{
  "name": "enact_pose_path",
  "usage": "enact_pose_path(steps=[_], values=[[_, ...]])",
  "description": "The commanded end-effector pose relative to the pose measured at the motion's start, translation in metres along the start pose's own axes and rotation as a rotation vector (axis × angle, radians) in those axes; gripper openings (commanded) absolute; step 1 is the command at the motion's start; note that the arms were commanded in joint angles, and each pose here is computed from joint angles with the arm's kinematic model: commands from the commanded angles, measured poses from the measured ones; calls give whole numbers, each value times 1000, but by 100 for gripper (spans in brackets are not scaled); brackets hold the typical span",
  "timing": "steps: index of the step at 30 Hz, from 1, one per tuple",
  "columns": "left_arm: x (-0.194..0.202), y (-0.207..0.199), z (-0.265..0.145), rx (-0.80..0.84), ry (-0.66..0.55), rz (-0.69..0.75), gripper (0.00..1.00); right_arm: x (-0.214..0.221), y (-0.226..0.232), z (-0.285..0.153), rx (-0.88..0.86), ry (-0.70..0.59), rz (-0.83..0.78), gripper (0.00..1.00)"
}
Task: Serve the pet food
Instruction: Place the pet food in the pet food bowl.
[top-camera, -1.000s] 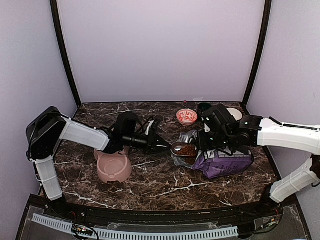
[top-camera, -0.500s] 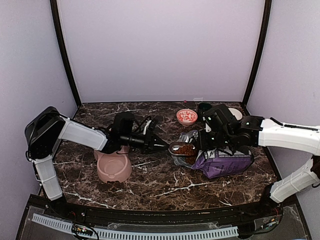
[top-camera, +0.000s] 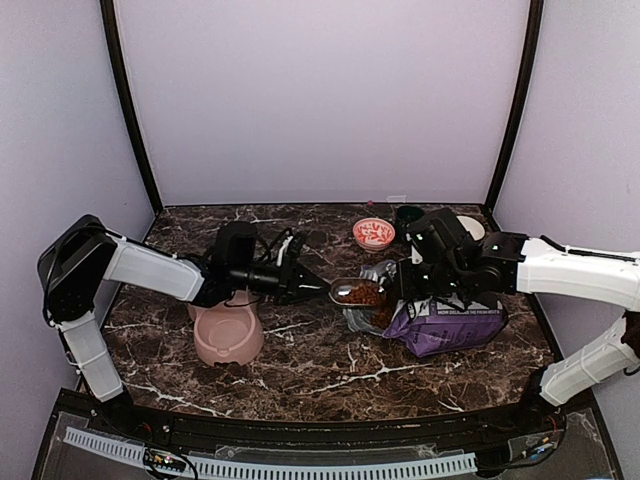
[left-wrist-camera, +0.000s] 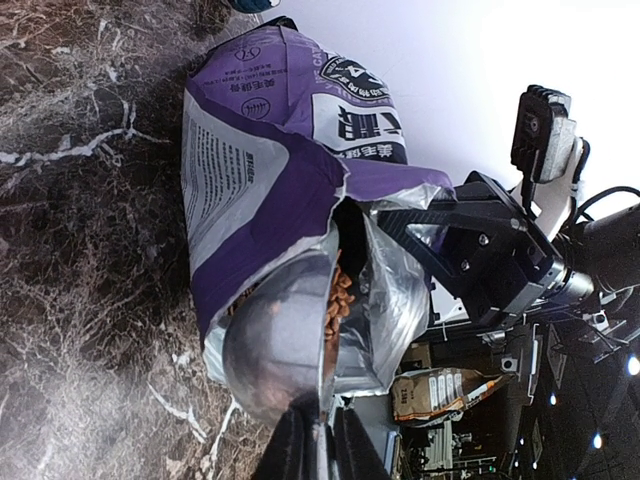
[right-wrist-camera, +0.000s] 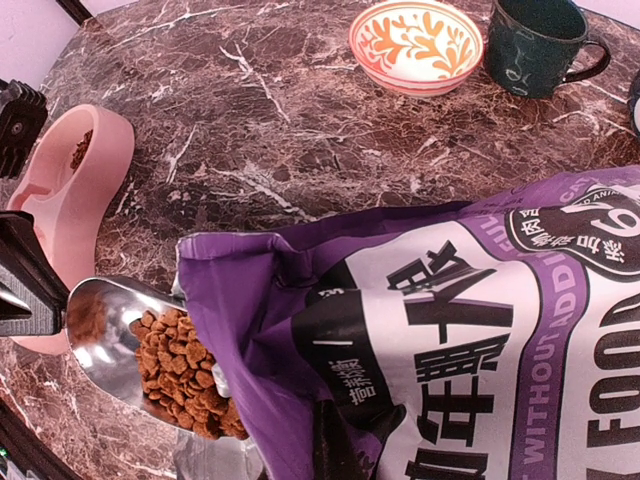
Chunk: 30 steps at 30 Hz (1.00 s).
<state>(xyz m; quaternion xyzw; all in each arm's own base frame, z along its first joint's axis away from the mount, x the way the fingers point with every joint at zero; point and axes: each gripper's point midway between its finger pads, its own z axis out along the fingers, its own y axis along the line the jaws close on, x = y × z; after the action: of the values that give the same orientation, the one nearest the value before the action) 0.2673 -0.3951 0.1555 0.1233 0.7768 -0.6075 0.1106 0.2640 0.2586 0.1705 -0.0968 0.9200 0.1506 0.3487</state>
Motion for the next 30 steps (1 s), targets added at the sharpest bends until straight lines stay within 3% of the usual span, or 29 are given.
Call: enact_pose_path(steps=[1, 19, 30], values=[[-11, -34, -13, 86, -46, 75, 0, -22, -13, -7, 39, -93, 50, 0], [-14, -84, -37, 279, -51, 101, 0, -23, -21, -3, 63, -90, 55, 0], [-16, -90, -43, 310, -59, 92, 0, -23, -21, -2, 62, -88, 59, 0]])
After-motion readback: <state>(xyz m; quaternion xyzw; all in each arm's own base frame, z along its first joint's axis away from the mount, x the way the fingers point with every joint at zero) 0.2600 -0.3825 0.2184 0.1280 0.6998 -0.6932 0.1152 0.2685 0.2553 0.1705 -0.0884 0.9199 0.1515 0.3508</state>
